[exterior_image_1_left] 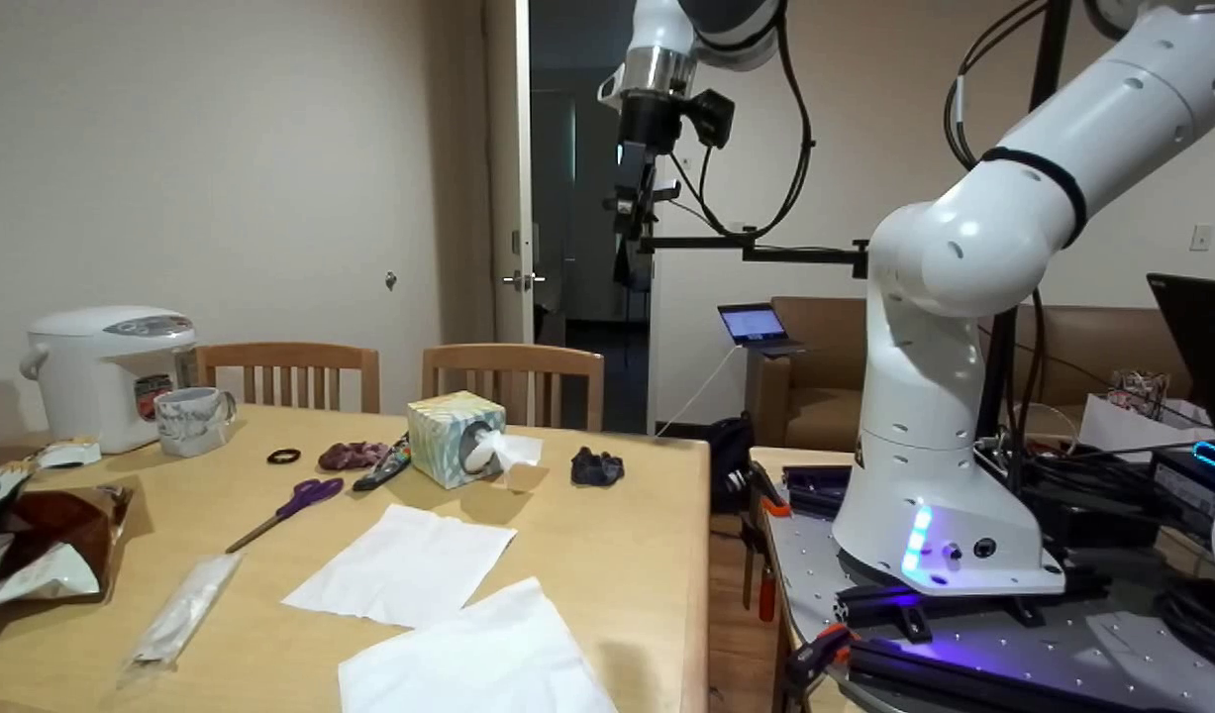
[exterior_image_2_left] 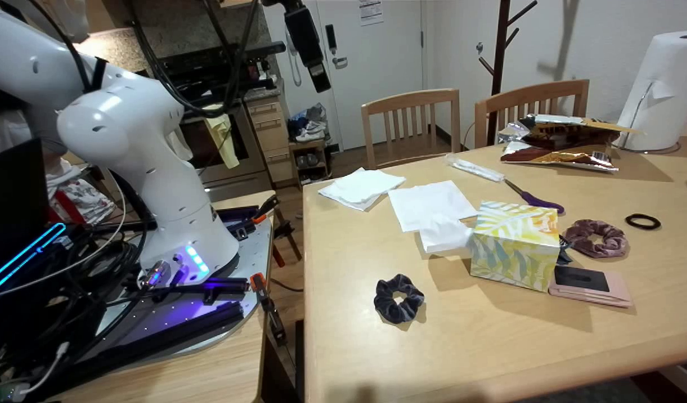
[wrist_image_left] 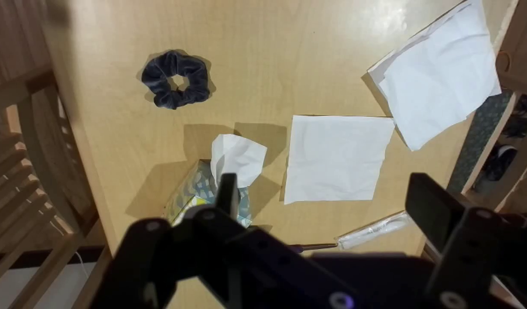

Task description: Use a paper towel to wipe the table

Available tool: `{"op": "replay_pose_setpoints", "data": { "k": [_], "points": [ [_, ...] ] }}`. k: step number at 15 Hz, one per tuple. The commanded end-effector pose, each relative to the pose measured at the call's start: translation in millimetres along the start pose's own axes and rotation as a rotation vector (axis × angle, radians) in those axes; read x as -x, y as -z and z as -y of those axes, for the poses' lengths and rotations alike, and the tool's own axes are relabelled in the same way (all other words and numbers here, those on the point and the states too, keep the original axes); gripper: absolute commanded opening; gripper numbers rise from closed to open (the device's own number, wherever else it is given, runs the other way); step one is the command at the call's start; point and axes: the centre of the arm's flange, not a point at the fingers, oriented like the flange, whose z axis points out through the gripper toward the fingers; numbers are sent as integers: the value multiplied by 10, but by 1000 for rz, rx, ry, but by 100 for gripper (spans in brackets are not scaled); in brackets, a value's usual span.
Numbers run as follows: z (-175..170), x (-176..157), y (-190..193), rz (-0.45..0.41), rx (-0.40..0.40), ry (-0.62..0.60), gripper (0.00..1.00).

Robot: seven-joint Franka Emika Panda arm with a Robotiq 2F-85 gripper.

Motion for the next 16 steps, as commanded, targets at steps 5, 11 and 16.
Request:
{"op": "replay_pose_setpoints", "data": {
  "k": [5, 11, 16],
  "points": [
    [4, -75, -8, 24, -4, 138, 100],
    [-7, -256, -100, 93, -19, 322, 100],
    [-29, -629, -156, 225, 7, 370, 100]
  ]
}}
